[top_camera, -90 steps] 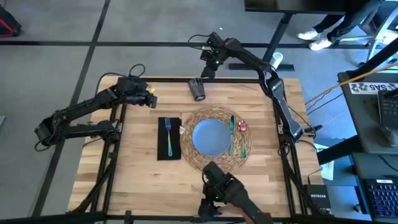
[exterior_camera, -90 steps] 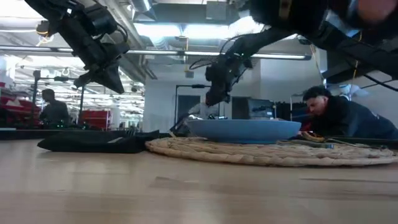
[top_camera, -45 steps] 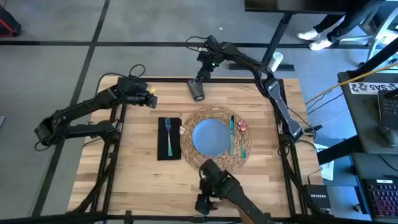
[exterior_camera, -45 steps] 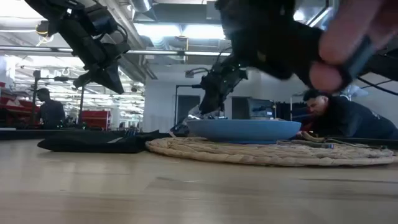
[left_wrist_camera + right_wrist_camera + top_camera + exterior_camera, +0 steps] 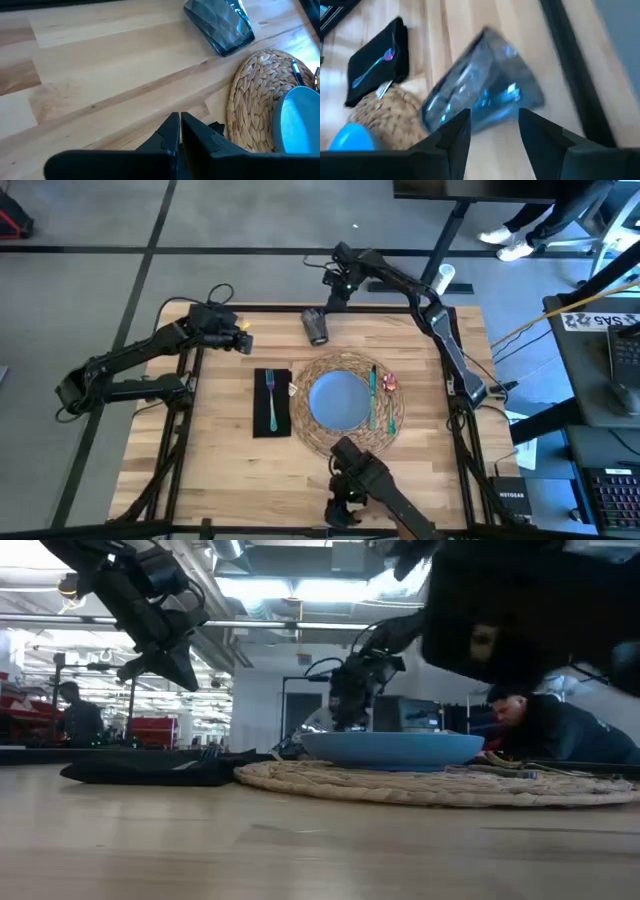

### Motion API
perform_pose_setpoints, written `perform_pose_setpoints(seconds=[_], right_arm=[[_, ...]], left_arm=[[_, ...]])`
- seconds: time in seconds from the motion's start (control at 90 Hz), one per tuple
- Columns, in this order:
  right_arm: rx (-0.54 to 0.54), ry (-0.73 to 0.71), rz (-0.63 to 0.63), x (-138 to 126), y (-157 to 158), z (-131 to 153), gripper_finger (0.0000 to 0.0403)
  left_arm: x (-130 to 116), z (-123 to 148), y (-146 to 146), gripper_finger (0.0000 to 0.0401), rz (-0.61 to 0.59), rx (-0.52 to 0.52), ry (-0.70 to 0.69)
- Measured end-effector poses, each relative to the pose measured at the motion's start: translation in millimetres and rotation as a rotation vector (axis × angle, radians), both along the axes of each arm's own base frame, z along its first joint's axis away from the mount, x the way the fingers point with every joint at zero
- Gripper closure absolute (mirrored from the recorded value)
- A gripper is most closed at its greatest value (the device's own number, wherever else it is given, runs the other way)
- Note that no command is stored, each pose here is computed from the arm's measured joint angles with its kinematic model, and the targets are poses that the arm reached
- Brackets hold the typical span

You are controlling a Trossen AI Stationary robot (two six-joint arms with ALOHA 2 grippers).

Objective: Set table place
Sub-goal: Put the blue glass cup on top of the brown placemat

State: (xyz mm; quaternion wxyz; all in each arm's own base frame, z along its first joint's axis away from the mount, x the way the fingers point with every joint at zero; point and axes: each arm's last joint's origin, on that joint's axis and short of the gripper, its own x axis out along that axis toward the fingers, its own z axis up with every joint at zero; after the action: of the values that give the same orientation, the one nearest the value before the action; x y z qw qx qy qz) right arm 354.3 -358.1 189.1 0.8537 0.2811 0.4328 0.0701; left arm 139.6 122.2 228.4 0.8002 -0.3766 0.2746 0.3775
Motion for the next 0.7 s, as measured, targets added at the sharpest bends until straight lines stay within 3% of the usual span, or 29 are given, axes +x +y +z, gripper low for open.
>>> perform_pose_setpoints(seconds=[0.1, 0.378, 0.7], right_arm=[[0.014, 0.013, 0.009, -2, 1, 0, 0.0249], [-0.094, -0.072, -0.063, 10, -11, 4, 0.0249], [-0.085, -0.12, -0.061, 12, -13, 6, 0.0244]], left_arm=[[0, 0, 0, 0.0401, 0.0, 0.0, 0.0], [0, 0, 0, 0.0401, 0.009, -0.01, -0.007], [0, 0, 0, 0.0401, 0.008, -0.019, -0.015]])
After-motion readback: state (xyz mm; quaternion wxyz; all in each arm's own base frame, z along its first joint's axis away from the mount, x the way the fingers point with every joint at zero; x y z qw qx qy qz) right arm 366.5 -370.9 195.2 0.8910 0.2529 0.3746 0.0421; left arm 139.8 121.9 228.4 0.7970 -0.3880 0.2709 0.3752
